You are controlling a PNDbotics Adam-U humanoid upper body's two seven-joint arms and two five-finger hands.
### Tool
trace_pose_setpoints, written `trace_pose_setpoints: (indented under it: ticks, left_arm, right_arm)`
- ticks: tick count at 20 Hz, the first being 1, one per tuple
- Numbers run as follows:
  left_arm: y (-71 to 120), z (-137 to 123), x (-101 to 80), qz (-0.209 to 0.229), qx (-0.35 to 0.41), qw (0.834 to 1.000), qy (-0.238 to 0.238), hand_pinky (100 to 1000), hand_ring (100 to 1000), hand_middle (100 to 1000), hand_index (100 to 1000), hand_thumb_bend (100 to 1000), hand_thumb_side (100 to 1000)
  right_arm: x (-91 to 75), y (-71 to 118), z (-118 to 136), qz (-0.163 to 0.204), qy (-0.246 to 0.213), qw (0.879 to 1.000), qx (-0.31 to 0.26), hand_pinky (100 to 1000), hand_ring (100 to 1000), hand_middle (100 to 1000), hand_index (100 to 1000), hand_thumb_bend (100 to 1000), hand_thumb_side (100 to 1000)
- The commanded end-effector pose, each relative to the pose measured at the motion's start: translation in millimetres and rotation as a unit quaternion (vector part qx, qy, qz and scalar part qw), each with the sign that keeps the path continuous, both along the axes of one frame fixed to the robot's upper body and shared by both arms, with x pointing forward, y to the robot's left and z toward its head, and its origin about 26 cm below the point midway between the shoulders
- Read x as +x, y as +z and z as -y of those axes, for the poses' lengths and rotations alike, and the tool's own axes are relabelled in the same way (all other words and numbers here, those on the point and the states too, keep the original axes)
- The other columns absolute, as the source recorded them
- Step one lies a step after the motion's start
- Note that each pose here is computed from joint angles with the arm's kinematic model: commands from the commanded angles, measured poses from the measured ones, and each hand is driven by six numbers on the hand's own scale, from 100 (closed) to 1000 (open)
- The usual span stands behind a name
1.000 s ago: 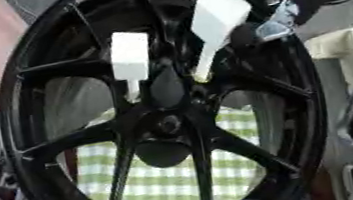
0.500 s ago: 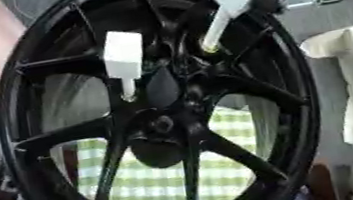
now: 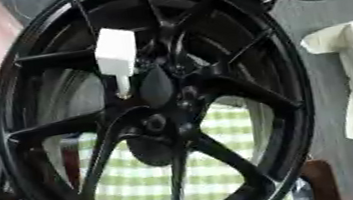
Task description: Pull the pin out of the wheel hub.
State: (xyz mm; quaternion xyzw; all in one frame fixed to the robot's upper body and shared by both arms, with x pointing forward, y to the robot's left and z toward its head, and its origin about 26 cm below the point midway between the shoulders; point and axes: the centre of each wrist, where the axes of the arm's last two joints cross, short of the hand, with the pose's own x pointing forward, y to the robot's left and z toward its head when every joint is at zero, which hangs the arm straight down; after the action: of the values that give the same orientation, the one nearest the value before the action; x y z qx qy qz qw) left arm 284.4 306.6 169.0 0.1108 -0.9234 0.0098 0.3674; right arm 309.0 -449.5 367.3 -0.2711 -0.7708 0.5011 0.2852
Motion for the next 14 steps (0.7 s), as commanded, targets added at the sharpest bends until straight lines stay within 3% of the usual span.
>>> trace_pose_setpoints:
  ticks: [1, 7, 14]
  left_arm:
    - [5.1, -3, -2.7, 0.01, 0.005, 1.0, 0.01, 931, 640, 568, 762, 100, 741]
    - [3.8, -4, -3.4, 0.009, 0.004, 1.0, 0.018, 932, 639, 567, 762, 100, 741]
    - [2.4, -5, -4.0, 0.009, 0.001, 1.0, 0.025, 932, 638, 567, 762, 100, 740]
  right_arm:
    - [-19.6, 19.2, 37, 0.055, -0.079, 0.995, 0.017, 785, 686, 328, 334, 100, 232]
    - [-36.0, -22.7, 98, 0.076, -0.202, 0.97, 0.109, 787, 686, 331, 335, 100, 195]
    - [-60.5, -86.9, 141, 0.077, -0.368, 0.919, 0.12, 775, 686, 361, 380, 100, 193]
